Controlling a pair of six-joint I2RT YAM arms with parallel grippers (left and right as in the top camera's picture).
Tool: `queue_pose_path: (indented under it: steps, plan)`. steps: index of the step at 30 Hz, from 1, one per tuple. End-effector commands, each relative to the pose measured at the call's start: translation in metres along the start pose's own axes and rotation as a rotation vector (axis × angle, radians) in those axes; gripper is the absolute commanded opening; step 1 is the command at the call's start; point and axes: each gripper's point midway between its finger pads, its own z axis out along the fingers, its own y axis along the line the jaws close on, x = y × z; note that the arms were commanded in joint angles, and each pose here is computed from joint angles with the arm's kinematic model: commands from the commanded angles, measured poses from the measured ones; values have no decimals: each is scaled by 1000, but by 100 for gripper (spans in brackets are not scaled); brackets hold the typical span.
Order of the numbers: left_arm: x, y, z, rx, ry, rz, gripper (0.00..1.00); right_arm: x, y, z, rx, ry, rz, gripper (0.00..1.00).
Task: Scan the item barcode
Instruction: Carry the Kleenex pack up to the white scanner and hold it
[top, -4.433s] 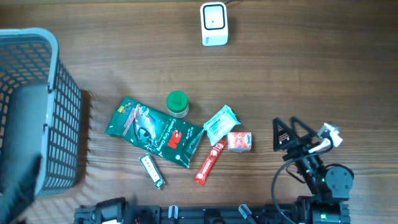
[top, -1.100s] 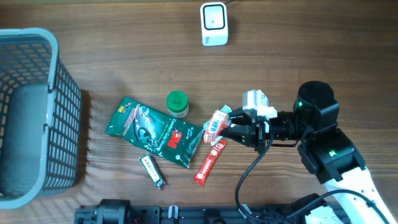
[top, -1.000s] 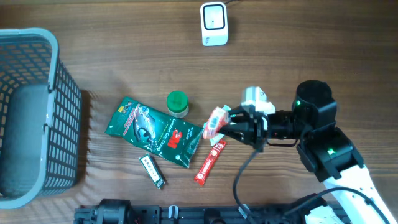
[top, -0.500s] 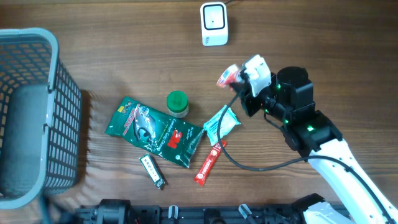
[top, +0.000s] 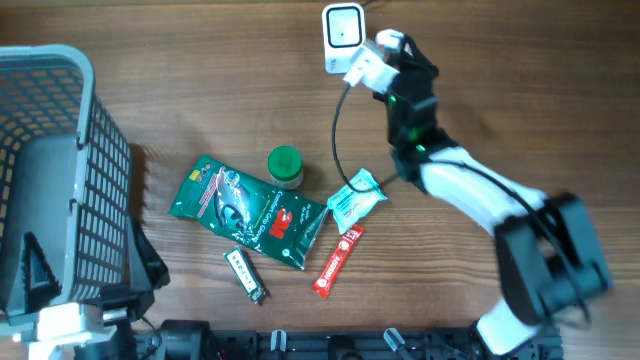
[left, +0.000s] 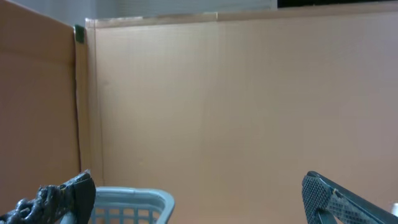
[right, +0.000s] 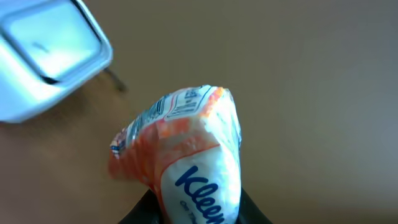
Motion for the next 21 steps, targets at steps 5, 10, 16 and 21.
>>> queue_pose_path:
  steps: [5,10,16,21]
  plan:
    - [17,0,-2,-1,69,22,100,-34,-2,69,119,54,-495,4]
    - [58,-3,-8,16,234,61,100,-45,42,86,66,-39,-739,4]
    - [154,-2,-54,64,664,161,100,-46,69,89,25,-71,-815,4]
    - [205,8,-110,95,974,267,100,-48,64,88,50,-68,-858,4]
